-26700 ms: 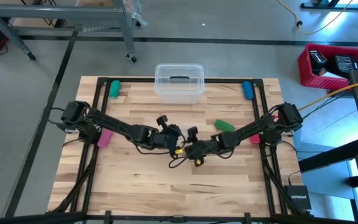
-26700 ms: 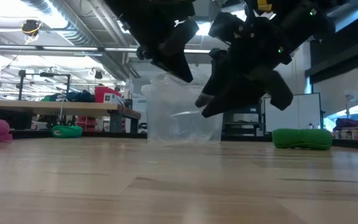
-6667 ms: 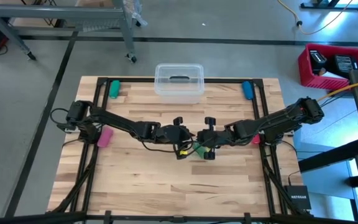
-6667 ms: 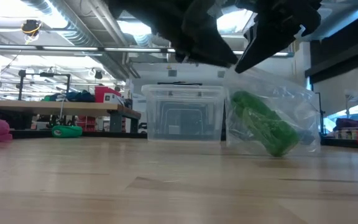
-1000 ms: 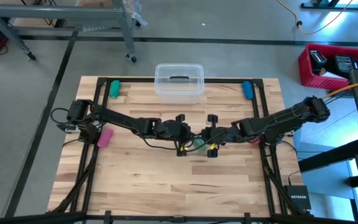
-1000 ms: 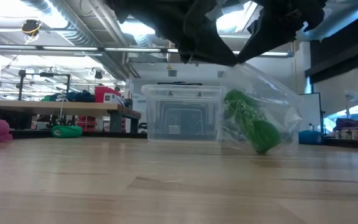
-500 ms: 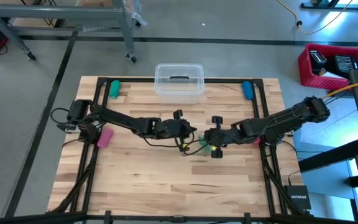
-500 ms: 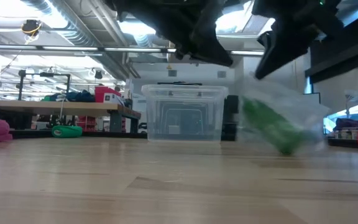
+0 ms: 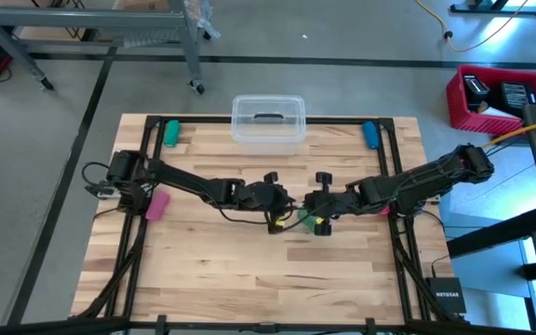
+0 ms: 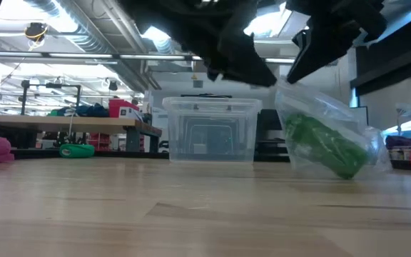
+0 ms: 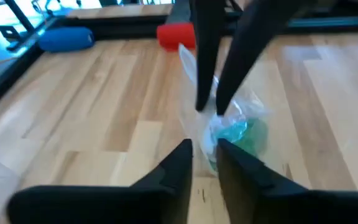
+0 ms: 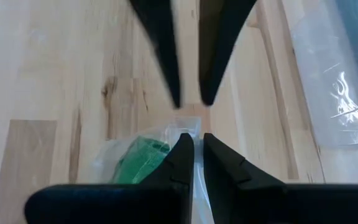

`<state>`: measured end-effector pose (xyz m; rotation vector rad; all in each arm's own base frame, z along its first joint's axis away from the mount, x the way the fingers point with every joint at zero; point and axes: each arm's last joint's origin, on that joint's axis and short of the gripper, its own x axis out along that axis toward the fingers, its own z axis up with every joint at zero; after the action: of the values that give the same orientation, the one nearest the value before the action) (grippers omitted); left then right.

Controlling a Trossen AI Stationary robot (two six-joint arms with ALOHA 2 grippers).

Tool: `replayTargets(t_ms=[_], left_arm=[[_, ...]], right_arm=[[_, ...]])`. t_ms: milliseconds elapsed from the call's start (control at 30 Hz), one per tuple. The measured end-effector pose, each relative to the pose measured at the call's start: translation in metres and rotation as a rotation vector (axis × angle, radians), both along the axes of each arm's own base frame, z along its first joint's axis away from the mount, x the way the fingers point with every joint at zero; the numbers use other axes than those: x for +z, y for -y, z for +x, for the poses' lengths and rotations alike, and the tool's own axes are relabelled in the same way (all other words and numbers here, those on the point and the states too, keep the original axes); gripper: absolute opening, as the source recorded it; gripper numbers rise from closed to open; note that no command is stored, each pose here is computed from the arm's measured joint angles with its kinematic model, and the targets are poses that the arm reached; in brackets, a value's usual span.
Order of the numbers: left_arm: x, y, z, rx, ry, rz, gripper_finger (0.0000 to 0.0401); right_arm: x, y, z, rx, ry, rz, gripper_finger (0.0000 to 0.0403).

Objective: Roll bandage
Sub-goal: Close the transparent zip bag

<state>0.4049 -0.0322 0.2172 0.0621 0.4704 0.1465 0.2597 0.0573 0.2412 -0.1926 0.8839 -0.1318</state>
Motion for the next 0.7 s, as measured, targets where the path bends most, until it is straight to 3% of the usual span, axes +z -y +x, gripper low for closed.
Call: replayTargets(t_ms=[200,467,567,700], left_arm=[[-0.0092,0.0011,0.0073,-0.001,0.035,-0.009,0.0122],[-0.0068,-0.0052,0.0096,0.001,0.069,-0.015,0.0136],[-0.0068,-0.0045,0.0099,-0.047,0.066,-0.013,0.0111],[-0.0069,-0.0041,0.0098,-0.065,0.061,0.010,0.0024]], right_arm=[[0.0017,-0.0005,0.0012,0.004,0.014,0.003,0.0028],[0.0044,-0.0014,0.0046,0.022,0.054,0.007,0.0028],[0.0046,-0.0016,0.0048,0.025,0.056,0.011,0.0028],[0.0047,-0.0017,0.0049,0.026,0.057,0.012,0.0028]])
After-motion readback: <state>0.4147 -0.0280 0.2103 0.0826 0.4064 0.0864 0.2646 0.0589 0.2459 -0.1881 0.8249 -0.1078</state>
